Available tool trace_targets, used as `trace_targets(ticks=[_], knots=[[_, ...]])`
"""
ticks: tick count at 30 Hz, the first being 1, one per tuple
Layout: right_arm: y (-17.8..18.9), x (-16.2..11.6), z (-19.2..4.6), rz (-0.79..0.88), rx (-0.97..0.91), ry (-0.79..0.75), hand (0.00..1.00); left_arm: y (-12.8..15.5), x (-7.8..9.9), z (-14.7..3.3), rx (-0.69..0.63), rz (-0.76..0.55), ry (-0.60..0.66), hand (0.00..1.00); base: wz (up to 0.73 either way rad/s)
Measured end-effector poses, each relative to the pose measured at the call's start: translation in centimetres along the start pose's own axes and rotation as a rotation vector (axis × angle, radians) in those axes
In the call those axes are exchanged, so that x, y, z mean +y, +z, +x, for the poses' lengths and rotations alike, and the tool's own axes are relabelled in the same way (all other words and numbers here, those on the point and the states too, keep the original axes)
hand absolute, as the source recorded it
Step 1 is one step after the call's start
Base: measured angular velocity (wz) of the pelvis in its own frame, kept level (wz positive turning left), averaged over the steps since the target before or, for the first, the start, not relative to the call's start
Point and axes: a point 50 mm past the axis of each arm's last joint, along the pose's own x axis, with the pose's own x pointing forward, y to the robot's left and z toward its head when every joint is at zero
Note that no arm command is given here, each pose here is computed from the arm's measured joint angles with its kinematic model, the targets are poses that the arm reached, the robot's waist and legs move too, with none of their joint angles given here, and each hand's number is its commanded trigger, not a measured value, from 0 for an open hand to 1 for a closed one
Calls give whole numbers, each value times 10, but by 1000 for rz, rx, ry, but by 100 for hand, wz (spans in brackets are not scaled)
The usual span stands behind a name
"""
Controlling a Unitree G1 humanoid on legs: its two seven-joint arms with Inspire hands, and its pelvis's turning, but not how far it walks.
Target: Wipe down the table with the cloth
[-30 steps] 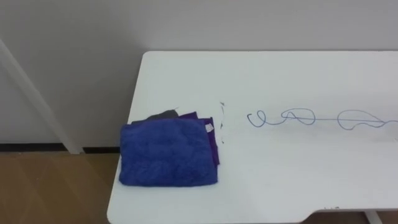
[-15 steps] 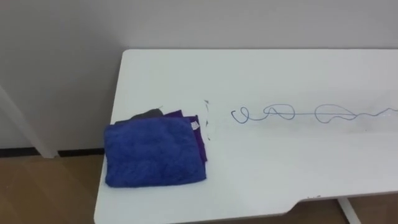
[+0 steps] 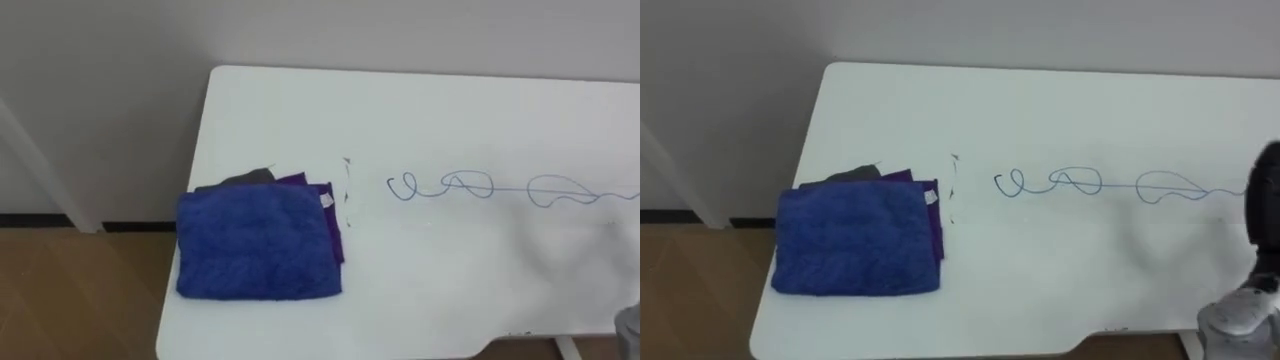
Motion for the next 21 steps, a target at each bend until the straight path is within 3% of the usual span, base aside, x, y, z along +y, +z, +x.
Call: trace_targets(ticks=[10, 21], knots=[[68, 32, -26, -156, -445, 167, 0, 3, -9, 0, -15, 37, -22, 0, 9], [86, 72, -63, -314, -661, 427, 0, 7, -19, 0, -42, 90, -59, 0, 6]])
